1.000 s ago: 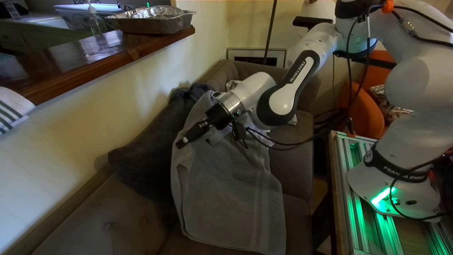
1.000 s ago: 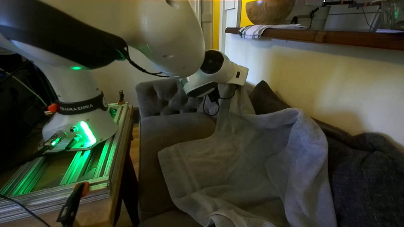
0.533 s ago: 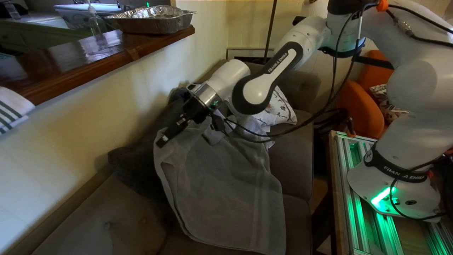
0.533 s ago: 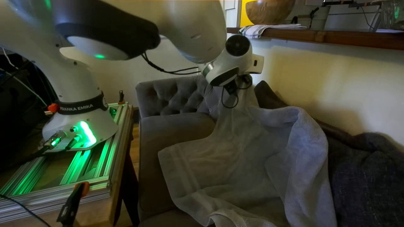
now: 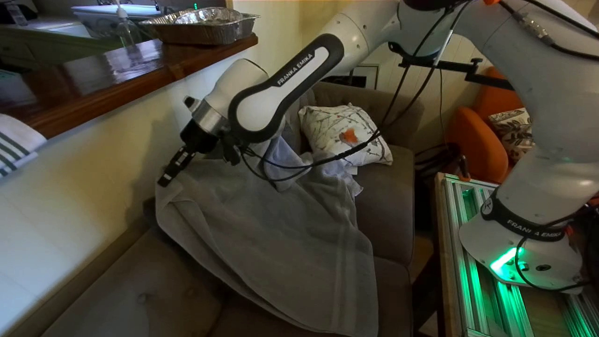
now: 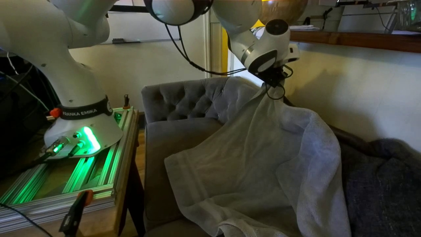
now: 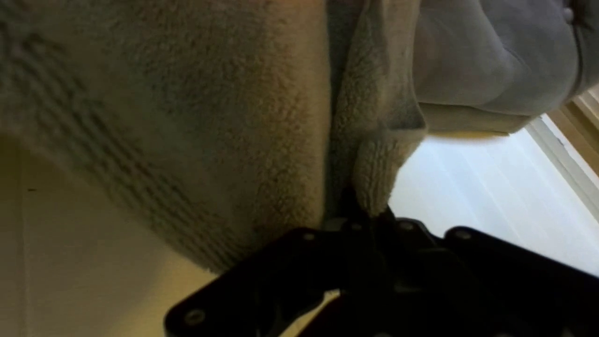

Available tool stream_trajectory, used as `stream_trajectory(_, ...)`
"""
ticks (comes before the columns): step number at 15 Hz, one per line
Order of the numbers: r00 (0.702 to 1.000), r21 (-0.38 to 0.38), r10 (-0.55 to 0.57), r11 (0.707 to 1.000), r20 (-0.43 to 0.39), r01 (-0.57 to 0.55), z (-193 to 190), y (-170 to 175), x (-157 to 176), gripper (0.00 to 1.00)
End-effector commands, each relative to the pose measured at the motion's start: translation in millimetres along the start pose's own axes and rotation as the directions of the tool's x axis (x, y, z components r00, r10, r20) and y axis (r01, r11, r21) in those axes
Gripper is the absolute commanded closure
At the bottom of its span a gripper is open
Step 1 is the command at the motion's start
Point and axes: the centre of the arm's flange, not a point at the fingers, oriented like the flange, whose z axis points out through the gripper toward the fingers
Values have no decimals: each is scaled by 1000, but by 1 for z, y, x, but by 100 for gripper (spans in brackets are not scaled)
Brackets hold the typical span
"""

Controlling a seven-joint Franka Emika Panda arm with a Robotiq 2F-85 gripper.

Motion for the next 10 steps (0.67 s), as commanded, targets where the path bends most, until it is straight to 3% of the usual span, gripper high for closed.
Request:
stream_trajectory(1, 988, -118, -131, 983, 78, 140, 33, 23, 13, 68)
stream_trajectory(6, 927, -180, -356, 911, 116, 372, 40, 29, 11, 34)
stream_trajectory(10, 849, -198, -522, 826, 84, 528, 29, 29, 9, 7)
